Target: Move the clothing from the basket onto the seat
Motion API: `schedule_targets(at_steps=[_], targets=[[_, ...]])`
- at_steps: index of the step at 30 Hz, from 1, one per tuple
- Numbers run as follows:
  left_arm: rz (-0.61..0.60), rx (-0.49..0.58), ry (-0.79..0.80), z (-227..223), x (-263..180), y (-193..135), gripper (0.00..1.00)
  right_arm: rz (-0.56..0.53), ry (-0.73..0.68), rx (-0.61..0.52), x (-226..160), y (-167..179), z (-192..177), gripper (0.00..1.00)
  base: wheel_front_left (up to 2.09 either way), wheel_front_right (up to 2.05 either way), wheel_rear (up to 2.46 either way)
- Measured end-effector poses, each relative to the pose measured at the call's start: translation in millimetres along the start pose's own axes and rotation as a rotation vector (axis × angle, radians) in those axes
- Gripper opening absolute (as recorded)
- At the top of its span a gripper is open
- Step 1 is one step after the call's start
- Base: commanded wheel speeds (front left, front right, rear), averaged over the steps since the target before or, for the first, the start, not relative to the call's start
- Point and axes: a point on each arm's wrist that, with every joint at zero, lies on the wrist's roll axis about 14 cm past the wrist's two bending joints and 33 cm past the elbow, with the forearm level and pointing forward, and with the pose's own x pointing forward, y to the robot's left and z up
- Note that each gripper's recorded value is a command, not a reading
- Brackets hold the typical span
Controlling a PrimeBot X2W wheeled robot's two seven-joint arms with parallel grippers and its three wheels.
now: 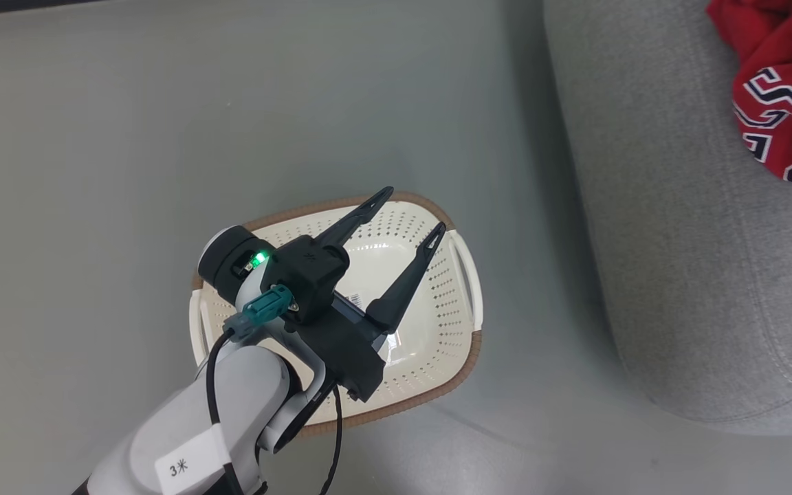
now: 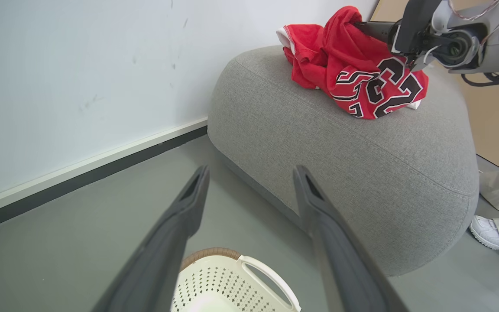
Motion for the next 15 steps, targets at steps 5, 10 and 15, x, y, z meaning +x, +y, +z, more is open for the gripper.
schedule_targets(at_steps=[5,10,15], targets=[[-0.011,0.003,-0.013,4.4,3.0,-6.6,1.00,0.010,-0.006,0.003,-12.6,-3.2,4.3,1.00,0.00,0.00,0.00],[-0.021,0.000,-0.011,4.8,0.7,-15.8,1.00,0.021,-0.015,-0.024,-29.6,-11.8,8.5,1.00,0.00,0.00,0.00],[-0.014,0.004,-0.038,14.8,-2.0,-22.9,1.00,0.044,-0.044,-0.039,-46.2,-15.5,23.0,1.00,0.00,0.00,0.00]])
